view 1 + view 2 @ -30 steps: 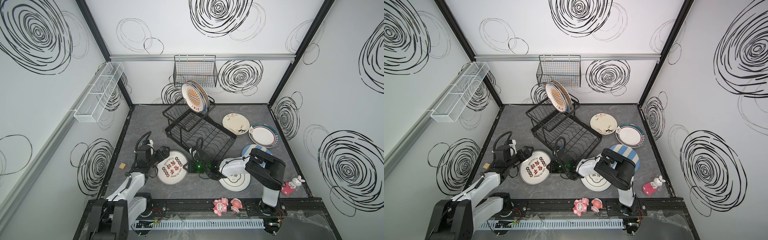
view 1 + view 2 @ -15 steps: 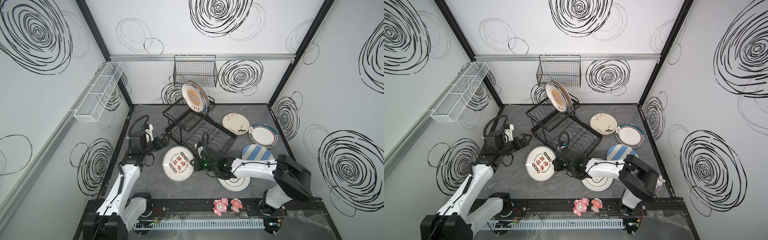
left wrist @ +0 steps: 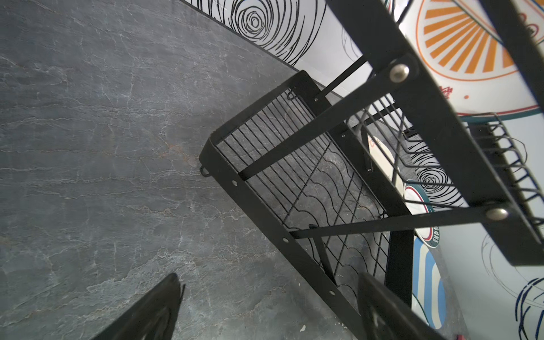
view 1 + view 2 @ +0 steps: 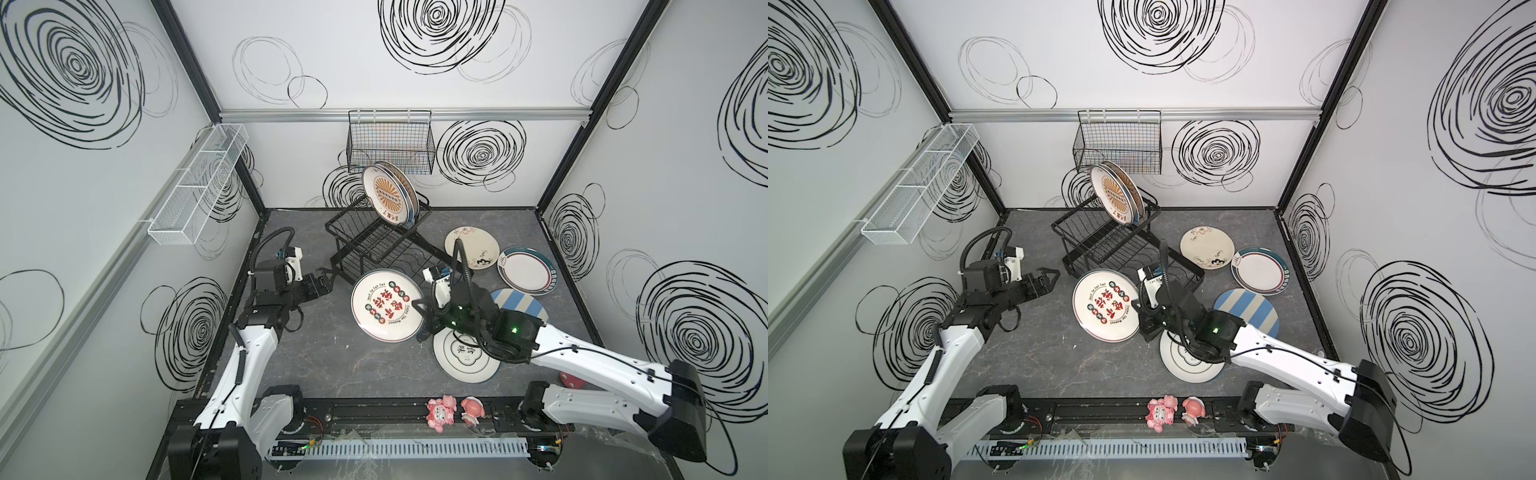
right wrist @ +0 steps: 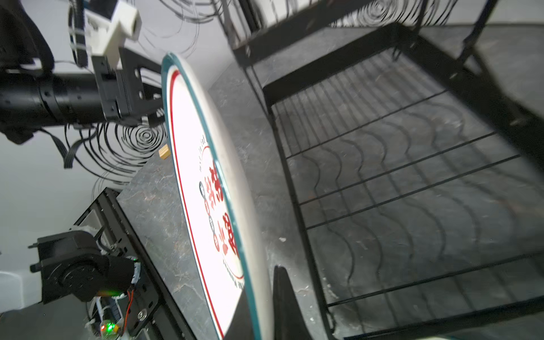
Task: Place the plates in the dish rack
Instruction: 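Lift the red-lettered plate with the right gripper up over the rack, then lower the red-lettered plate into the rack slot beside the sunburst plates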
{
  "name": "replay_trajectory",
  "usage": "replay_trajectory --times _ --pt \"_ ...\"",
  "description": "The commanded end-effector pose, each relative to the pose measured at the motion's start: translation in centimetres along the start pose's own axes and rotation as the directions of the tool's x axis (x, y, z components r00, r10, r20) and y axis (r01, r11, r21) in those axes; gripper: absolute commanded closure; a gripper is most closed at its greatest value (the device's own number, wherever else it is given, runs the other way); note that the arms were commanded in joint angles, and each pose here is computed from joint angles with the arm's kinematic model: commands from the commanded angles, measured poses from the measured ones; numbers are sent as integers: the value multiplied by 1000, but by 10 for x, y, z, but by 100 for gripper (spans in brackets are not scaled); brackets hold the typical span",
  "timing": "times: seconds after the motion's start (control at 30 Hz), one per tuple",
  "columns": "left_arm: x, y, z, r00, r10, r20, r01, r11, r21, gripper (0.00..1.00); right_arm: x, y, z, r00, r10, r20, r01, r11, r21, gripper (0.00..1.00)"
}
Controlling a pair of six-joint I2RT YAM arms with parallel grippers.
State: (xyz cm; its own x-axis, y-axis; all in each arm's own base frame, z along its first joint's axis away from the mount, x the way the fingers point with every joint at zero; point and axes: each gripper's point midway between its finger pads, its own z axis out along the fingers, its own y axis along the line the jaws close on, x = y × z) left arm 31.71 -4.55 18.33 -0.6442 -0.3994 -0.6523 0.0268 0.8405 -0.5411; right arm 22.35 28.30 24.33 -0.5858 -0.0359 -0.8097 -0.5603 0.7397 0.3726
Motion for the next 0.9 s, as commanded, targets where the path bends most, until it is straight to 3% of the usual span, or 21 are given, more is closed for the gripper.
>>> replay_trajectory --times 0.0,0.23,0.47,0.87 --pt "-2 -1 1 999 32 5 -32 999 3 4 -57 -1 -34 990 -68 127 64 997 30 100" --pt "8 12 7 1000 12 -21 -12 999 -45 4 -146 16 -68 956 -147 252 132 988 76 100" --pt "7 8 5 1000 19 -11 -20 999 -32 4 -220 18 -60 894 -246 374 163 957 238 100" --pt "7 6 4 1000 26 -3 -26 999 -20 4 -274 14 -49 771 -483 414 167 782 600 100"
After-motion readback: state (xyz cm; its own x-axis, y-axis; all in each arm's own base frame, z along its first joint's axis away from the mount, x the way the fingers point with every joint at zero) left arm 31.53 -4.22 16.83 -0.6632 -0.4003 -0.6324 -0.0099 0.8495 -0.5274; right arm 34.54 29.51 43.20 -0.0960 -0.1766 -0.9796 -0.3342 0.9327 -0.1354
